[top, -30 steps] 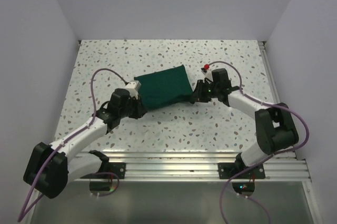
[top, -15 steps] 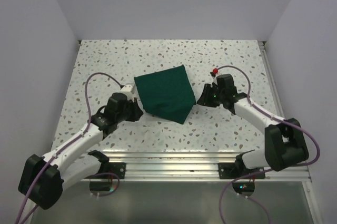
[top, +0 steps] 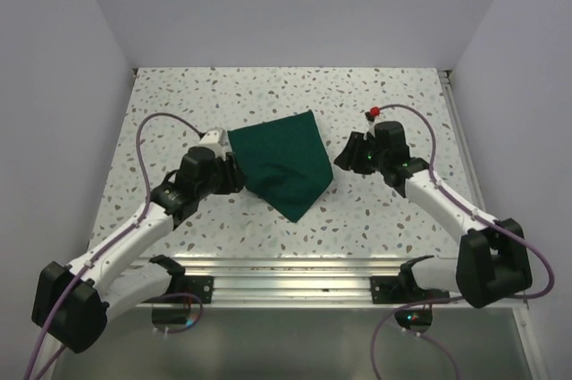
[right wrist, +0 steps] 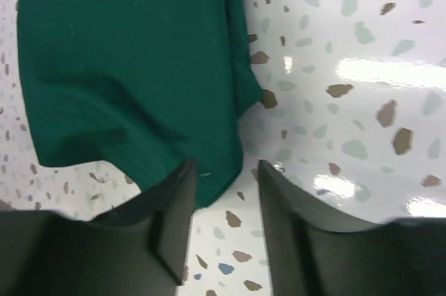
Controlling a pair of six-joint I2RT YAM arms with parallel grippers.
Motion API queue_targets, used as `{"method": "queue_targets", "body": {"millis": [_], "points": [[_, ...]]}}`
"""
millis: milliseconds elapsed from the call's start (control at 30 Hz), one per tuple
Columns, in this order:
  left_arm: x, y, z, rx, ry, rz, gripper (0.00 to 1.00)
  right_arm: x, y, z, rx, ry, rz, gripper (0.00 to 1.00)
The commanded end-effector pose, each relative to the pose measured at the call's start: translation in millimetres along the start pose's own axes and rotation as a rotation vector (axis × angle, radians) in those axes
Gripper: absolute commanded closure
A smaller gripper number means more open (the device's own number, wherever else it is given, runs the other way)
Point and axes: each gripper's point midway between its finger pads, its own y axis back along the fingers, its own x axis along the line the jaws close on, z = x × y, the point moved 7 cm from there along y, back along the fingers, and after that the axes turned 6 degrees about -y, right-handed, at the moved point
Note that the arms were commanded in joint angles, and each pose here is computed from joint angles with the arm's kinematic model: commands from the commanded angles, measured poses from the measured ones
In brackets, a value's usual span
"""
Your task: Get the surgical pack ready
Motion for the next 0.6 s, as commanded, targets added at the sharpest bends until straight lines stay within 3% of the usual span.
{"method": "queue_targets", "body": {"millis": [0,167,333,433,533,567], "points": [[-18,-9,37,-0.05,0.009,-0.027,0.48,20,-17,14,0.034,-0.004,0.102,0.48],[-15,-19,18,-0.005,0.059,-0.035,0.39,8,-38,3,0.09,0.0,0.071,0.44],[-12,-26,3,0.039,0.102,-0.036,0.38,6,-57,-1,0.143,-0.003,0.087,0.46],[-11,-25,-2,0.045,0.112,-0.038,0.38,4,-65,-4,0.163,-0.004,0.094,0.54],[-11,-26,-6,0.044,0.127,-0.055,0.38,-1,-68,-7,0.172,-0.008,0.072,0.68],[-11,-28,-10,0.052,0.138,-0.058,0.38,-2,-69,-8,0.176,-0.01,0.065,0.77]]}}
